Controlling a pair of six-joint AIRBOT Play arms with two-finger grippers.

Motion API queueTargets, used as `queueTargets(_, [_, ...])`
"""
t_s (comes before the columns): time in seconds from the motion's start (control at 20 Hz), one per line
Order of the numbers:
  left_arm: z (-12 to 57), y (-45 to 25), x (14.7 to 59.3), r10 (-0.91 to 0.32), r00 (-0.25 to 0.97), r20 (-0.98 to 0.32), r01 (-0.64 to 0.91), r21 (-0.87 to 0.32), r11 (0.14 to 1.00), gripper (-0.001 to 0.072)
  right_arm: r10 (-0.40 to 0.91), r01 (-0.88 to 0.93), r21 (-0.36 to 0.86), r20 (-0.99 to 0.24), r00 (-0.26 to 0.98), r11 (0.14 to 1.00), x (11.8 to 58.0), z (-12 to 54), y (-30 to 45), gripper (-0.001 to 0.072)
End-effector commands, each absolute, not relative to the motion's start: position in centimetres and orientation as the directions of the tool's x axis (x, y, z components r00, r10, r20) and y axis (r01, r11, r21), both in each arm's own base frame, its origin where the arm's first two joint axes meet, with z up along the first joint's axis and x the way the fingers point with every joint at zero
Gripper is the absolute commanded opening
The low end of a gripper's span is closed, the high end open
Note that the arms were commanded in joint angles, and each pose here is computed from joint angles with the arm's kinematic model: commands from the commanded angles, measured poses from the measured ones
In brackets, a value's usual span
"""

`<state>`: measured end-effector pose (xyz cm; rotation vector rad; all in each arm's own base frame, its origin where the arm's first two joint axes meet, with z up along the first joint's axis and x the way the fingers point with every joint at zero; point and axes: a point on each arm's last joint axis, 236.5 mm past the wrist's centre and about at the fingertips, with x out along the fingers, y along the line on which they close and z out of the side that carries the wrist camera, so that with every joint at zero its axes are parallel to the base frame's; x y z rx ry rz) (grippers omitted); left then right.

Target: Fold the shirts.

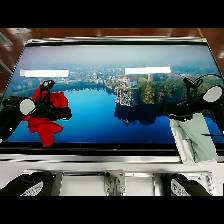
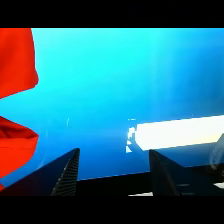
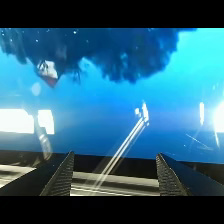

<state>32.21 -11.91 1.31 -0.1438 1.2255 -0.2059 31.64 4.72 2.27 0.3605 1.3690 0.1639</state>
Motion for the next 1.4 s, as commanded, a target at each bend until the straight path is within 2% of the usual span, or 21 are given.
queueTargets(0.0, [1.0, -12.3, 32.2, -0.247, 0.314, -0.917, 0.075, -0.236, 0.969, 0.0500, 0.318, 0.093, 0.343, -0.924, 0.214, 0.935, 32.0, 2.3, 4.6, 0.0622])
queueTargets(0.05, [1.0, -11.9, 32.5, -0.230, 0.325, -0.917, 0.112, -0.204, 0.972, 0.0515, 0.317, 0.094, 0.343, -0.923, 0.219, 0.935, 32.1, 2.3, 4.6, 0.0622])
queueTargets(0.1, [0.9, -10.7, 33.0, -0.190, 0.344, -0.920, 0.122, -0.157, 0.980, 0.0697, 0.316, 0.093, 0.342, -0.923, 0.222, 0.935, 32.2, 2.3, 4.6, 0.0621])
queueTargets(0.15, [0.6, -8.1, 33.2, -0.122, 0.338, -0.933, 0.057, -0.109, 0.992, 0.0720, 0.315, 0.092, 0.342, -0.922, 0.224, 0.935, 32.2, 2.4, 4.6, 0.0621])
queueTargets(0.3, [0.0, 3.3, 31.4, 0.074, 0.234, -0.969, -0.188, 0.029, 0.982, 0.0720, 0.315, 0.079, 0.339, -0.922, 0.225, 0.937, 32.2, 2.4, 4.6, 0.0621])
queueTargets(0.35, [-0.2, 6.4, 30.7, 0.093, 0.217, -0.972, -0.291, 0.027, 0.956, 0.0720, 0.314, 0.079, 0.339, -0.922, 0.228, 0.937, 32.3, 2.4, 4.5, 0.0621])
queueTargets(0.45, [-0.9, 10.3, 29.7, 0.053, 0.224, -0.973, -0.485, -0.064, 0.872, 0.0720, 0.311, 0.079, 0.339, -0.918, 0.248, 0.937, 32.8, 2.5, 4.5, 0.0621])
queueTargets(0.55, [-2.9, 11.2, 28.3, -0.019, 0.185, -0.983, -0.540, -0.118, 0.833, 0.0720, 0.309, 0.075, 0.342, -0.909, 0.280, 0.937, 33.6, 2.7, 4.6, 0.0621])
queueTargets(0.75, [-6.5, 13.0, 27.5, -0.035, 0.133, -0.990, -0.622, -0.111, 0.775, 0.0720, 0.327, 0.077, 0.363, -0.898, 0.293, 0.928, 33.9, 2.9, 5.0, 0.0621])
queueTargets(1.1, [-10.0, 9.1, 35.7, -0.118, 0.323, -0.939, -0.607, -0.301, 0.736, 0.0707, 0.383, 0.080, 0.423, -0.874, 0.300, 0.902, 34.0, 3.5, 6.3, 0.0621])
queueTargets(1.2, [-9.6, 7.2, 36.8, -0.146, 0.340, -0.929, -0.569, -0.327, 0.755, 0.0069, 0.390, 0.080, 0.431, -0.871, 0.299, 0.899, 34.0, 3.6, 6.5, 0.0621])
queueTargets(1.35, [-4.0, 2.9, 39.2, -0.193, 0.420, -0.887, -0.339, -0.350, 0.873, 0.0052, 0.392, 0.080, 0.432, -0.871, 0.296, 0.898, 33.9, 3.6, 6.5, 0.0621])
